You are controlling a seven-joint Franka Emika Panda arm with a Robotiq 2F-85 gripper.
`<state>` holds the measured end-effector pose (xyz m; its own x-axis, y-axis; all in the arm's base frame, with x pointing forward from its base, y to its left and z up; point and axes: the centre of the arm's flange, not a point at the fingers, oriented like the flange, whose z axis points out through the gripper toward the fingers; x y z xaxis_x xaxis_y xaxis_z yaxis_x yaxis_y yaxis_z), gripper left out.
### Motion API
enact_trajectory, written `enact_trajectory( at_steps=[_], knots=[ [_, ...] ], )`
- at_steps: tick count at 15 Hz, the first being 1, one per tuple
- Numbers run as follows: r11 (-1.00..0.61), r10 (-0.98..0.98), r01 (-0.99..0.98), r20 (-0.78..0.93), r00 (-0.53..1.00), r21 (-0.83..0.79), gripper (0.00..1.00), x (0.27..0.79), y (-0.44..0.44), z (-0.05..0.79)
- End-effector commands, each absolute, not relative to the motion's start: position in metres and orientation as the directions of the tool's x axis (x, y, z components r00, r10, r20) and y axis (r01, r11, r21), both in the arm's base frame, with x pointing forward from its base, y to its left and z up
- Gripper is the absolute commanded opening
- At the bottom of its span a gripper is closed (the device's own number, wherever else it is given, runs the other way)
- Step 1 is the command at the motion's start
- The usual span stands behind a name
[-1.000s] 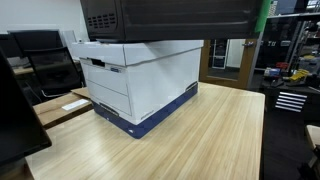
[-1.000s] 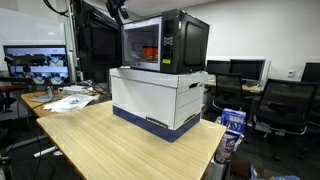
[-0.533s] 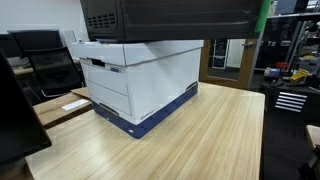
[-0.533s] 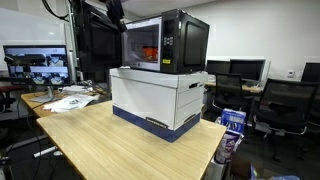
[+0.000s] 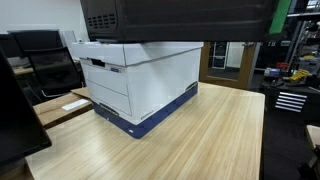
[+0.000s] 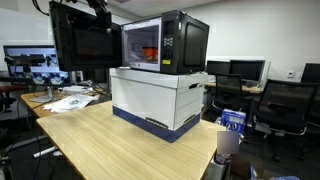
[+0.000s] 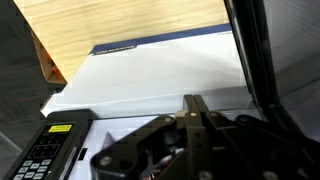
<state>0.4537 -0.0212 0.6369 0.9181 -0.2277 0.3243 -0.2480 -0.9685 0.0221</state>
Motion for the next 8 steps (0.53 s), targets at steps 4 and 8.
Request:
enact_trajectory(
  at_steps=[4,8],
  knots=[
    [-0.981,-0.183,-0.193,0.288,0.94,0.005,0.03,0.4474,-0.0161,0.6376],
    [-0.984,-0.174,-0.177,0.273,0.946,-0.016,0.03,0.4455,-0.0159,0.6412]
  ],
)
